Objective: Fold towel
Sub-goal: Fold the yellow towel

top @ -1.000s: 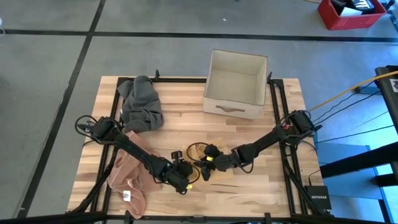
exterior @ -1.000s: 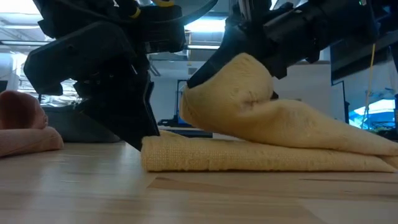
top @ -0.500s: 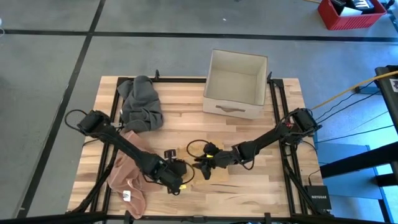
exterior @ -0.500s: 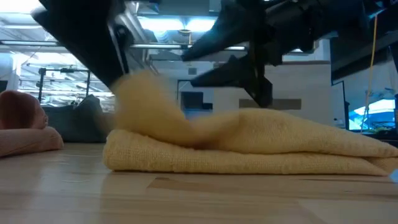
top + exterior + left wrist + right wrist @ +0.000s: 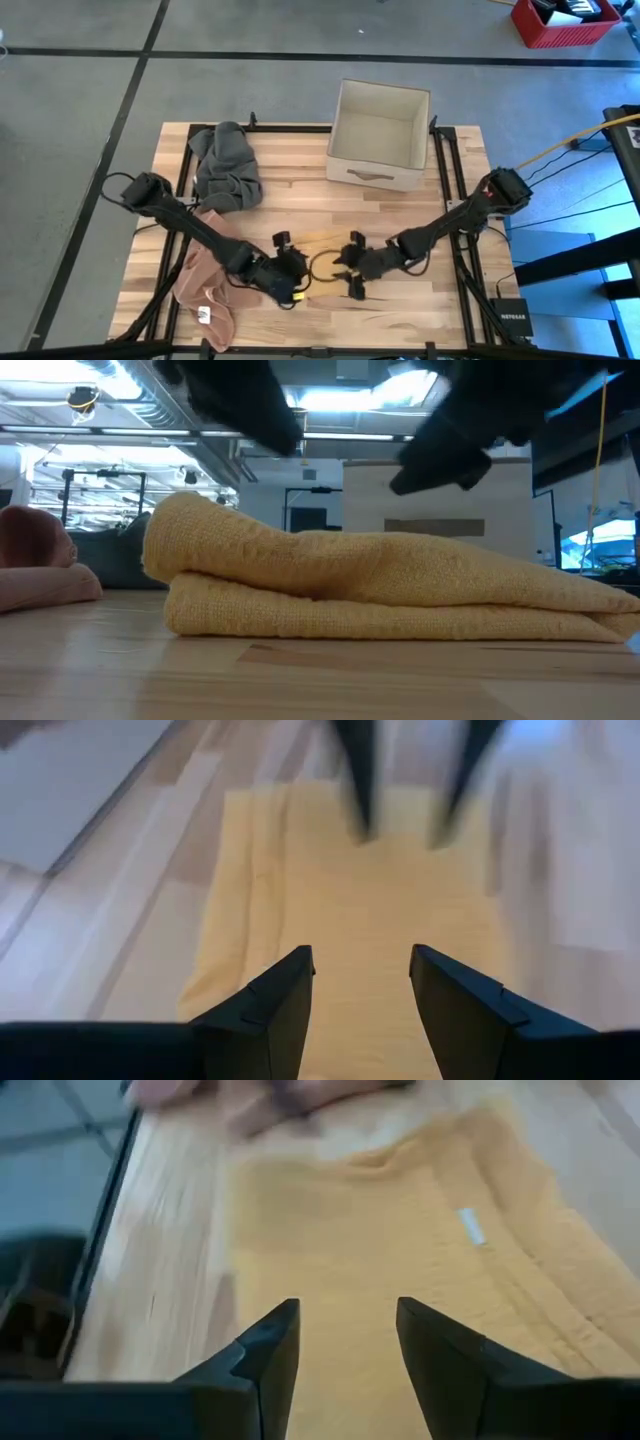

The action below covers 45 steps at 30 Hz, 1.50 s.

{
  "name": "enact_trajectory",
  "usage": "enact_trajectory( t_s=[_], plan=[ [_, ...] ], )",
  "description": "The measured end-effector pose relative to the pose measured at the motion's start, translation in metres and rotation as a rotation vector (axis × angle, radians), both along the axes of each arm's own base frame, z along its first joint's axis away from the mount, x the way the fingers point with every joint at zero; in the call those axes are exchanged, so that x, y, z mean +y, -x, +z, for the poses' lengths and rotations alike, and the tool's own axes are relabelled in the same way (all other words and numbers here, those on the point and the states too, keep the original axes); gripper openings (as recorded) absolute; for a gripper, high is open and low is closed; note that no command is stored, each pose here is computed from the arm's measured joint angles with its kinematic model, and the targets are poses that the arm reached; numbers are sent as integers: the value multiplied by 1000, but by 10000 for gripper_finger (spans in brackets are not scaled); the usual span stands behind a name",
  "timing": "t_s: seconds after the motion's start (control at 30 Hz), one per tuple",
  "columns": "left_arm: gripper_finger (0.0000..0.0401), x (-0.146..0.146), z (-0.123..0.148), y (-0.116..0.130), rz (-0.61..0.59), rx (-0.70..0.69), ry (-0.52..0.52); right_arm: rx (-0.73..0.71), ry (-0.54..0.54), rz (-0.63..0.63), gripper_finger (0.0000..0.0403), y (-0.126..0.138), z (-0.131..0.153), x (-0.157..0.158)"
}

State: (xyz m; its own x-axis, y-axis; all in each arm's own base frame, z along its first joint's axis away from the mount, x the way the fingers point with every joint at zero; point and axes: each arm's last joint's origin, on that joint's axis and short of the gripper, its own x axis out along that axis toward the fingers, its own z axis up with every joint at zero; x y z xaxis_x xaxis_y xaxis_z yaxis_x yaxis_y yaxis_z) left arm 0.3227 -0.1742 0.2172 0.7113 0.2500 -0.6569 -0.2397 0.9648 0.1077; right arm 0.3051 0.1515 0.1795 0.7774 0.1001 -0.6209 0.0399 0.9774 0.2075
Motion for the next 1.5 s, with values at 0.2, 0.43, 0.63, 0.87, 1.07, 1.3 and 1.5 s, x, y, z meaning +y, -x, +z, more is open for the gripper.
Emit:
enact_trajectory(
  t_s=[0.2,0.43,0.63,0.87,1.07,1.3,1.5],
  plan=[
    [164,17,-26,-17,-34,131,95,-18,175,80,172,5,-14,19],
    [164,44,-49,-24,12,292,59,90,229,61,172,-2,-55,17],
    [164,72,-64,-18,263,367,-133,121,182,58,172,-7,-76,20],
    [164,58,-37,-22,190,310,-84,120,180,64,172,-9,-75,21],
    [164,41,7,-13,25,247,56,199,226,99,172,-13,-57,24],
    [164,60,-29,-18,-72,331,232,180,242,117,172,-18,-41,30],
    [164,77,-54,-14,-69,340,292,193,257,111,172,-15,-45,28]
  ],
)
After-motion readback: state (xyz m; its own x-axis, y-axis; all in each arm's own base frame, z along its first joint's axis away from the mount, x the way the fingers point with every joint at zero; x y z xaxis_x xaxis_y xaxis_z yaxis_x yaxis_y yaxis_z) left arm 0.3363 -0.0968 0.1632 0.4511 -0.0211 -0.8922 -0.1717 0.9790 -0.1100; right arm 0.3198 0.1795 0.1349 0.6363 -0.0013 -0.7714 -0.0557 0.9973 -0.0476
